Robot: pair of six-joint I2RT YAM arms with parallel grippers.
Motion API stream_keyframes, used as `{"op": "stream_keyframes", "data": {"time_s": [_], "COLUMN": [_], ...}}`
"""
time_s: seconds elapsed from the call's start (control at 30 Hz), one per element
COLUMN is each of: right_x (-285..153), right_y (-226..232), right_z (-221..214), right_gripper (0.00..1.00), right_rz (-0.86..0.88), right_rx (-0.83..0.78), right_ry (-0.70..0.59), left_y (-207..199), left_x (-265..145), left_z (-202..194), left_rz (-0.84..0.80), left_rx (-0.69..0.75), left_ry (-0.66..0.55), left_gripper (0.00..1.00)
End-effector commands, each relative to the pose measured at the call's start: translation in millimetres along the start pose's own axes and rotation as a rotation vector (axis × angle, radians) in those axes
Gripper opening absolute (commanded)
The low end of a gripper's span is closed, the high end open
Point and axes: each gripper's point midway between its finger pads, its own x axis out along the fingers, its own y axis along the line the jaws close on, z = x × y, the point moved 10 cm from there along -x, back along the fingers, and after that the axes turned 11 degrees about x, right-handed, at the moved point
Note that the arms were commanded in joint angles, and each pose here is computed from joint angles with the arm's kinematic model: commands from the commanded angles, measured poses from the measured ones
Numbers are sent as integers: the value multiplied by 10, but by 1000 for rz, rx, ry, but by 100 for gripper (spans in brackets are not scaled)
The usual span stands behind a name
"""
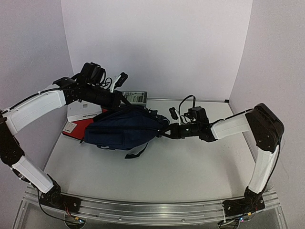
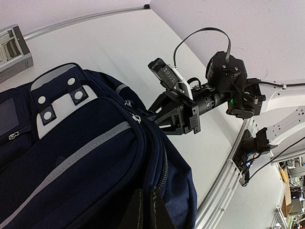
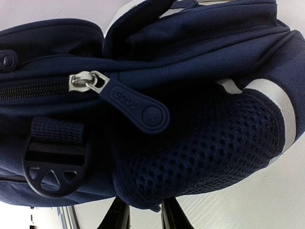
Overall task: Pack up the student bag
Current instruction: Adjust the student bag at the center of the board.
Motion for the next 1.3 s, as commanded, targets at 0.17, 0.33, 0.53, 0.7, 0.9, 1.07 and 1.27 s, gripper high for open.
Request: {"op": "stream_keyframes", "data": {"time_s": [0.17,0.33,0.53,0.7,0.9,1.07,1.27], "right_x": [132,181,182,212,212,148,33], "right_y": [133,198,258,262,273,312,492], "right_z": [26,-36,-68,-66,-45,-65,-125], "right_gripper": [19,19,29,30,11,0,0], "right_rz": [68,81,119,127,132,132,154], "right_rx": [-37,-30,-2,15,24,27,18], "right_ry": [-3,-13,-57,-84,-99,-111,-120], "left_y": [-83,-63,-50,-42,-22,8,97], "left_x": [-340,-314,-289,-284,-287,-271,-156], "left_z": [507,507,512,515,499,471,422], "left_rz": [-3,-10,-18,-23,-15,-8,21], "left_rx": [69,60,55,54,43,25,2], "left_ry": [-245,-241,-239,-241,-240,-238,-212], "left_gripper": [0,0,0,0,0,0,0]}}
